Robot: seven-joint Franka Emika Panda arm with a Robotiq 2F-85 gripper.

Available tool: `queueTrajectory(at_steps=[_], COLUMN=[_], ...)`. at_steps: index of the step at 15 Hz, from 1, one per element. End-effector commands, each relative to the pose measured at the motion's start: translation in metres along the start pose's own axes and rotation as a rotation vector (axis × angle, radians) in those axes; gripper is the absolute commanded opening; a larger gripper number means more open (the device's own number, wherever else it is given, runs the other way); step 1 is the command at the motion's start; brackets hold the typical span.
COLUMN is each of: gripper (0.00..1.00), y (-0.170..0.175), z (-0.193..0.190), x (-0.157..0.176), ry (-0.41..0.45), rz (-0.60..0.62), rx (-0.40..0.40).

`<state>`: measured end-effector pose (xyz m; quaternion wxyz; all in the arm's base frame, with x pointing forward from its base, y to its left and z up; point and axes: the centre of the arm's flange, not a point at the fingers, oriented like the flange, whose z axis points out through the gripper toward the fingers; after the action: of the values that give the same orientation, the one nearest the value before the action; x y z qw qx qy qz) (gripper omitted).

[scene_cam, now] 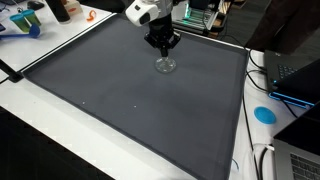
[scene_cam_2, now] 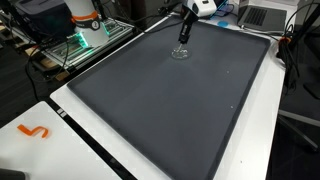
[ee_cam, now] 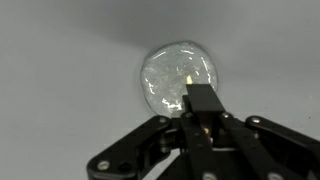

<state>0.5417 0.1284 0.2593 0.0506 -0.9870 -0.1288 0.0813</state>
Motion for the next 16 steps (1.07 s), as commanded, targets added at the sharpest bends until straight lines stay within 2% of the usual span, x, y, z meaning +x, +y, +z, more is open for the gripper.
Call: queueTrajectory(at_steps=[1, 9, 16], gripper=[0.03, 0.03, 0.03], y=[0.007, 0.016, -0.005], z=[-0.007, -0.051, -0.115], x=[-0.001, -0.001, -0.004], ry=[0.003, 0.019, 0.054], rz=[0.013, -0.012, -0.066], rx=[0.036, 0.093, 0.048])
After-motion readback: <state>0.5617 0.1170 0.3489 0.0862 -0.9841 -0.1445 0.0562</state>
